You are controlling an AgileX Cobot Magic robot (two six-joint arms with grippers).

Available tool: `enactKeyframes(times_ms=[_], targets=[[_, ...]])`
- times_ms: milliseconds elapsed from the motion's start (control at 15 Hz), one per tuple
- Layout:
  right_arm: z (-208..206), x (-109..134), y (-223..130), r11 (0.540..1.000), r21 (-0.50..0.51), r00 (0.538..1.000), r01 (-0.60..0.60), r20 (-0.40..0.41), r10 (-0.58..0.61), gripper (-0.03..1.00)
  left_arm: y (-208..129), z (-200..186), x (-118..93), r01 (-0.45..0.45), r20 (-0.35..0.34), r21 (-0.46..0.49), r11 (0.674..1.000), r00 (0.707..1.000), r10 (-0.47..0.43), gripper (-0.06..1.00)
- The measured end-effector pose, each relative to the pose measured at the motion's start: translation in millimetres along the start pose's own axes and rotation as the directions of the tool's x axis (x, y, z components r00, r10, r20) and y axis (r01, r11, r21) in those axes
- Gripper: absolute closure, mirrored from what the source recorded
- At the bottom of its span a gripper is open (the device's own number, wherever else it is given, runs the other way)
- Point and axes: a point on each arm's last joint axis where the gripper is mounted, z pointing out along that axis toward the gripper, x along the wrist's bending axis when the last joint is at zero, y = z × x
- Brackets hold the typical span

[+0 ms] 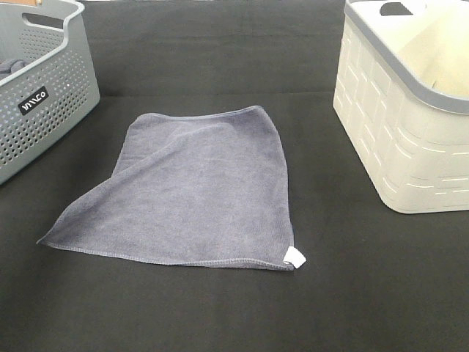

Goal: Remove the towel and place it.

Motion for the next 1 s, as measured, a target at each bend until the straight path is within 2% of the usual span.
enactKeyframes(times_ms=[133,267,467,800,1000], targets=[[-8,-5,-1,1.0,-0.004,0.999,0.015,0.049,-0.015,0.38,-3,0,1,0.021,-0.007,0.031,0.999,1.0,-0.021,0.18],[-23,-6,-7,1.0,-0.005,0.998,0.019,0.061,-0.019,0.38,-2,-7,1,0.054,-0.006,0.02,0.998,0.999,-0.054,0.18],[-54,-11,-39,0.998,0.044,0.993,0.04,0.112,-0.045,0.38,-13,-34,-2,0.091,0.025,0.01,0.996,0.996,-0.091,0.18],[-92,-10,-131,0.985,0.162,0.99,0.053,0.118,-0.073,0.38,-98,-46,-5,0.085,0.023,0.217,0.972,0.996,-0.092,0.18],[-104,-7,-192,0.988,0.149,0.992,0.05,0.11,-0.067,0.38,-164,-58,-8,0.085,0.025,0.257,0.963,0.995,-0.094,0.18]])
